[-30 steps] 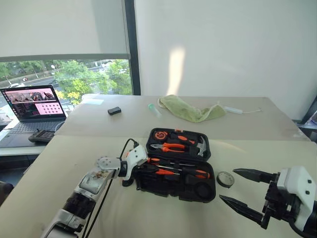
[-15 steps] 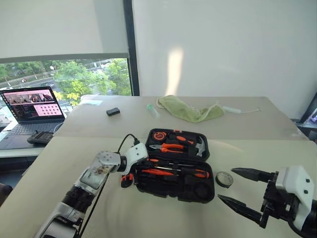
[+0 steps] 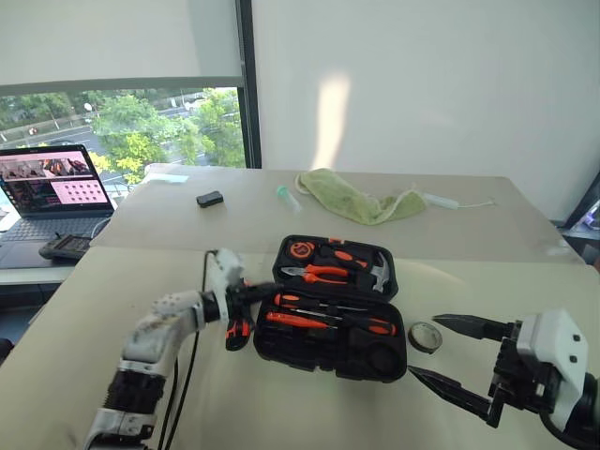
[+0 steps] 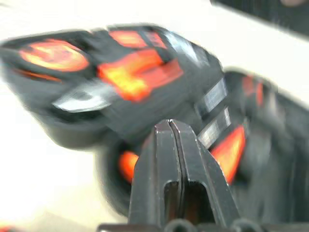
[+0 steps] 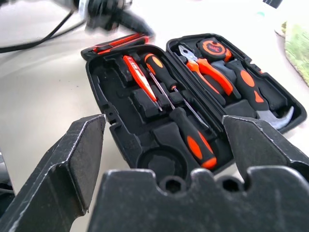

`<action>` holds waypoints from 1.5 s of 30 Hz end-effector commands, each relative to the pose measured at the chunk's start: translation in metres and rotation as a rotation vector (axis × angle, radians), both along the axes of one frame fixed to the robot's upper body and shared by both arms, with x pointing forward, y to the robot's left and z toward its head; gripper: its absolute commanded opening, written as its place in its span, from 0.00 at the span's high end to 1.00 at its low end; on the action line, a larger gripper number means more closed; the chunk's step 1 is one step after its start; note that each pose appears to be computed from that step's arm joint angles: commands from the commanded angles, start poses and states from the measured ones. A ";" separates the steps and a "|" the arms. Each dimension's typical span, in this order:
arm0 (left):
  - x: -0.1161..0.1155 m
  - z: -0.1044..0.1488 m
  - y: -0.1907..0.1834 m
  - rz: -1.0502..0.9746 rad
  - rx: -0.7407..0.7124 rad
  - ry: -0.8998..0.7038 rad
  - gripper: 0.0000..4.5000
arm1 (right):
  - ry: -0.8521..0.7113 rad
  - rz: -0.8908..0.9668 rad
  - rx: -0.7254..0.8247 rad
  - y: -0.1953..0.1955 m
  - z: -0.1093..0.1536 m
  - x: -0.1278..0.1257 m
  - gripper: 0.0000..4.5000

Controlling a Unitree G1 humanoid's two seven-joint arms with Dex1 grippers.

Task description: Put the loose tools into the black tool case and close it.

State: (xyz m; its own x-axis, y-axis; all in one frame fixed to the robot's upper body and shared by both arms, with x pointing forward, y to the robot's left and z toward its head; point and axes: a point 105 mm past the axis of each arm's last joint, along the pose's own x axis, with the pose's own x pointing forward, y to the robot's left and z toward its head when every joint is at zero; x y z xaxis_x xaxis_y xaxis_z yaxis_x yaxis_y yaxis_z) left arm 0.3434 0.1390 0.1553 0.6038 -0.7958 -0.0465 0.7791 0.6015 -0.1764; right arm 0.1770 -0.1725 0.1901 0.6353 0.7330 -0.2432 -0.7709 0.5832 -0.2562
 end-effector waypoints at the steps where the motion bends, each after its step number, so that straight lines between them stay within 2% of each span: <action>1: 0.002 0.022 0.020 0.103 -0.059 0.019 0.88 | -0.017 0.022 -0.003 0.002 0.003 0.002 0.00; 2: 0.001 0.022 0.024 0.122 -0.062 0.039 0.84 | -0.019 0.026 0.000 0.002 0.003 0.002 0.00; 6: -0.013 0.005 0.029 0.158 -0.001 0.148 0.52 | -0.019 0.044 0.008 0.004 0.002 0.006 0.00; 7: -0.019 -0.004 0.028 0.177 0.043 0.181 0.48 | -0.017 0.048 0.009 0.005 0.001 0.008 0.00; 8: -0.023 -0.010 0.027 0.191 0.073 0.202 0.35 | -0.017 0.051 0.009 0.005 0.001 0.008 0.00; 10: -0.027 -0.018 0.029 0.239 0.139 0.219 0.21 | -0.017 0.054 0.009 0.005 0.001 0.009 0.00; 12: -0.030 -0.026 0.030 0.293 0.211 0.234 0.21 | -0.016 0.060 0.010 0.005 0.000 0.009 0.00; 16: -0.036 -0.050 0.039 0.422 0.452 0.290 0.21 | -0.015 0.066 0.007 0.005 0.001 0.009 0.00; 17: -0.037 -0.054 0.036 0.420 0.470 0.310 0.21 | -0.015 0.066 0.006 0.004 0.001 0.010 0.00; 24: -0.044 -0.072 0.007 0.338 0.463 0.390 0.21 | -0.017 0.064 -0.009 0.002 0.003 0.009 0.00; 26: -0.043 -0.060 -0.010 0.283 0.348 0.394 0.21 | -0.017 0.063 -0.010 0.002 0.003 0.008 0.00; 29: -0.042 -0.053 -0.015 0.277 0.297 0.414 0.21 | -0.015 0.060 -0.016 0.002 0.003 0.007 0.00; 31: -0.040 -0.051 -0.013 0.285 0.306 0.418 0.21 | -0.017 0.057 -0.014 0.001 0.003 0.007 0.00; 35: -0.040 -0.068 -0.003 0.304 0.439 0.418 0.21 | -0.021 0.053 -0.011 0.002 0.002 0.008 0.00; 38: -0.038 -0.075 0.004 0.325 0.465 0.409 0.37 | -0.023 0.051 -0.012 0.002 0.001 0.009 0.00; 40: -0.038 -0.080 0.011 0.331 0.486 0.396 0.54 | -0.025 0.049 -0.012 0.002 0.001 0.010 0.00; 42: -0.037 -0.083 0.019 0.333 0.502 0.363 0.64 | -0.027 0.046 -0.013 0.001 0.001 0.009 0.00; 44: -0.031 -0.073 0.021 0.330 0.428 0.301 0.64 | -0.030 0.043 -0.014 0.001 0.002 0.010 0.00; 45: -0.026 -0.058 0.019 0.313 0.347 0.233 0.64 | -0.031 0.041 -0.014 0.001 0.002 0.010 0.00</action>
State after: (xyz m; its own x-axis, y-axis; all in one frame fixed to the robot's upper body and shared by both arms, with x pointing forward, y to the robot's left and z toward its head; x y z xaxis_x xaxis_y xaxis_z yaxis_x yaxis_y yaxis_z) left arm 0.3104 0.1485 0.0913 0.7139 -0.4797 -0.5100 0.5280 0.8473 -0.0578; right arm 0.1863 -0.1714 0.1852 0.5958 0.7610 -0.2566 -0.8015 0.5433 -0.2498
